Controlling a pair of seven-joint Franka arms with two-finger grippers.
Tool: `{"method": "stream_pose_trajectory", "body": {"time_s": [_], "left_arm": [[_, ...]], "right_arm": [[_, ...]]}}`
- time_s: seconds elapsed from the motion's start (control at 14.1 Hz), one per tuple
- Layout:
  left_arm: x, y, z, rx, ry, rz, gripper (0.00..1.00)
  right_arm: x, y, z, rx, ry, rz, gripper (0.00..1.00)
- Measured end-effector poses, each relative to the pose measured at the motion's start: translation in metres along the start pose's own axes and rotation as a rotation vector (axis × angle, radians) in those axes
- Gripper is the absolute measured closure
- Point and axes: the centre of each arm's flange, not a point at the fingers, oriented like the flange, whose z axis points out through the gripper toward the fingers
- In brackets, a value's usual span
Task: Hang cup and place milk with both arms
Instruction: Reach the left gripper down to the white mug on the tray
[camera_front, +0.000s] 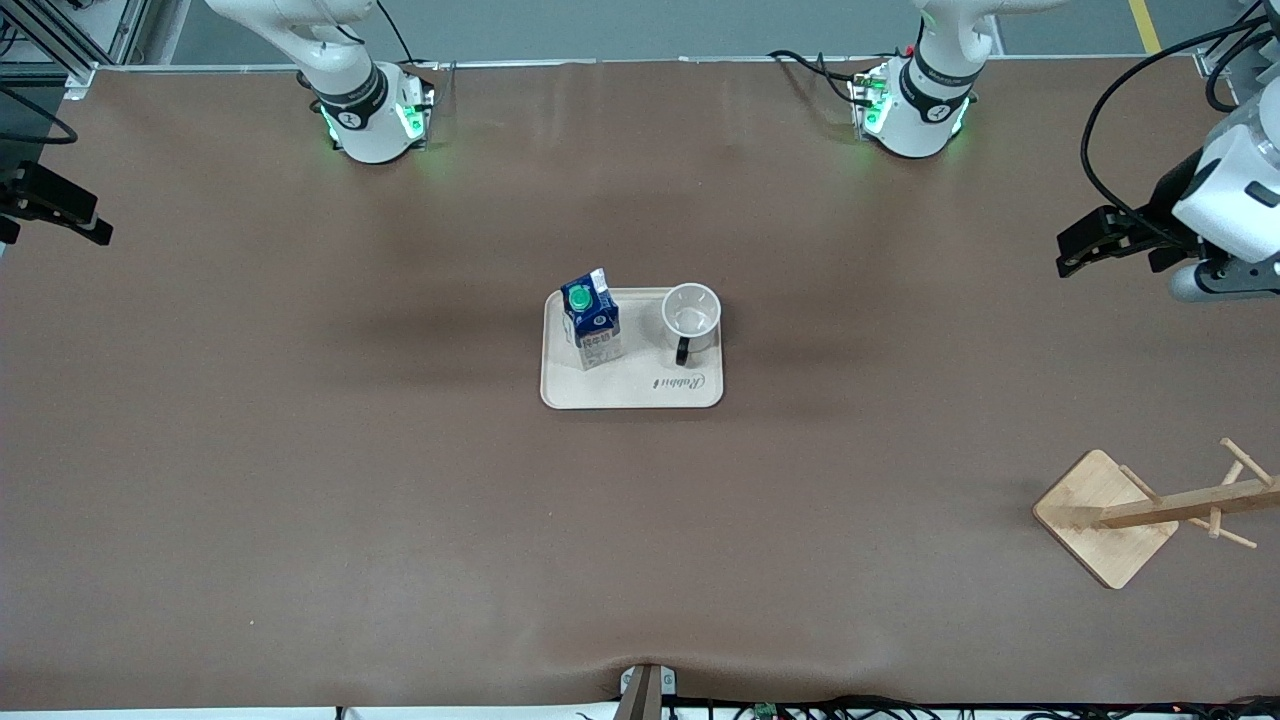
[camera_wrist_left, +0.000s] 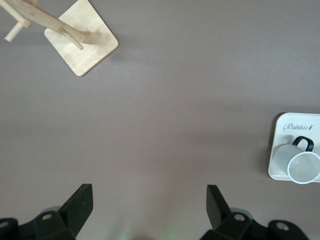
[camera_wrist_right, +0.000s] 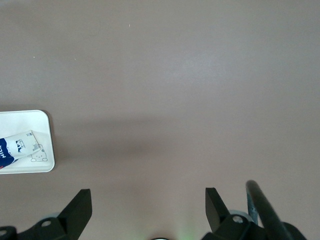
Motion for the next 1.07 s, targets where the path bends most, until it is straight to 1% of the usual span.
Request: {"method": "stream_pose_trajectory", "body": {"time_s": [0.36, 0.43, 0.57, 0.64, 0.78, 1.07], "left_arm": [[0.001, -0.004, 0.000, -0.001, 0.003, -0.008, 0.00], [0.002, -0.004, 0.003, 0.000, -0.003, -0.007, 0.00], [0.009, 0.003, 0.021, 0.001, -0.035, 0.003, 0.00], [0.015, 0.013, 0.034, 0.001, -0.050, 0.016, 0.00], [0.025, 0.045, 0.060, -0.003, -0.050, 0.027, 0.00], [0.026, 0.118, 0.109, 0.000, -0.072, 0.095, 0.00]], "right_arm": [[0.000, 0.000, 0.000, 0.000, 0.000, 0.000, 0.00], [0.000, 0.000, 0.000, 0.000, 0.000, 0.000, 0.00], [0.000, 0.000, 0.000, 0.000, 0.000, 0.001, 0.00], [0.000, 0.000, 0.000, 0.000, 0.000, 0.001, 0.00], [0.000, 0.000, 0.000, 0.000, 0.000, 0.001, 0.00], [0.000, 0.001, 0.000, 0.000, 0.000, 0.001, 0.00]]}}
